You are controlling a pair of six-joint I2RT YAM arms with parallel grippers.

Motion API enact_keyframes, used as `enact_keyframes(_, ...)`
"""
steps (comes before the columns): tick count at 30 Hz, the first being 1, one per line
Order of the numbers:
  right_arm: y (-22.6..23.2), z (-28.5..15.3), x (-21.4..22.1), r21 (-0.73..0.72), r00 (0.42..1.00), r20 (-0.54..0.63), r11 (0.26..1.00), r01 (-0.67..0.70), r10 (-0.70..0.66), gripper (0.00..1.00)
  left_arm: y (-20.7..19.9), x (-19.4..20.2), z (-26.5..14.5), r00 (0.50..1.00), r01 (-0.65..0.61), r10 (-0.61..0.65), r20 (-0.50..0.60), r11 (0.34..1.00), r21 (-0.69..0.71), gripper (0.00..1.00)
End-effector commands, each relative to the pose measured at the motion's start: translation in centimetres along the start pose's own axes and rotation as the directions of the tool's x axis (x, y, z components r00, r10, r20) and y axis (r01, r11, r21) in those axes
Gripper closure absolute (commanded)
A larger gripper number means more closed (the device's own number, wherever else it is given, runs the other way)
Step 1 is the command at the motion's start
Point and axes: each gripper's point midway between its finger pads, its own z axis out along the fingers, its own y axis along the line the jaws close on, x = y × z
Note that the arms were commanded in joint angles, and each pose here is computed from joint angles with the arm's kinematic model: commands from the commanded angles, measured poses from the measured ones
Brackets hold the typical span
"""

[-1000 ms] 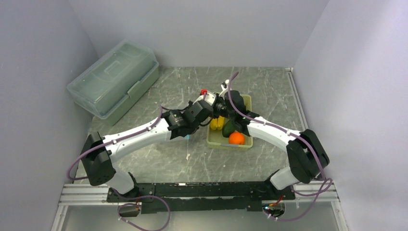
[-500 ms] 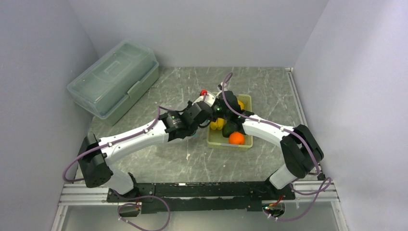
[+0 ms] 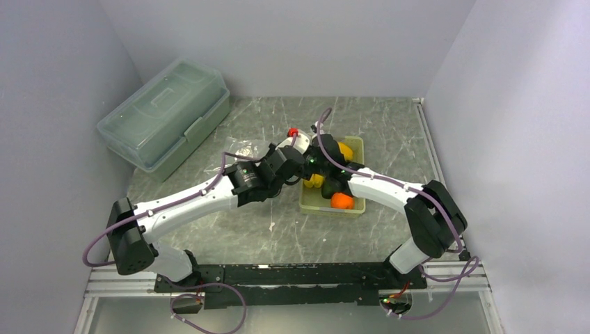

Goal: Place the food in the zip-top bag and seal the zipper

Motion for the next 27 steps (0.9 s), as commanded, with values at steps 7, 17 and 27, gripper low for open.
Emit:
enact_keyframes(7, 3.2, -2.6, -1.6, -0.063, 0.993, 0.071, 0.994, 0.094, -0.089, 0.0, 1.2, -1.3, -0.3, 0.998, 0.004, 0.001, 0.06, 0.996, -0.087, 1.0)
enact_keyframes(17, 1.0, -5.5, -1.8, 0.043, 0.981, 0.113, 0.988, 0.151, -0.155, 0.0, 1.8, -0.5, 0.5, 0.999, -0.03, 0.037, 0.036, 0.986, -0.163, 1.0)
enact_keyframes(27, -1.3, -10.0, -3.0, 0.184, 0.947, 0.175, 0.954, 0.238, -0.27, 0.0, 1.7, 0.3, 0.9, 0.999, -0.035, 0.039, 0.02, 0.982, -0.183, 1.0)
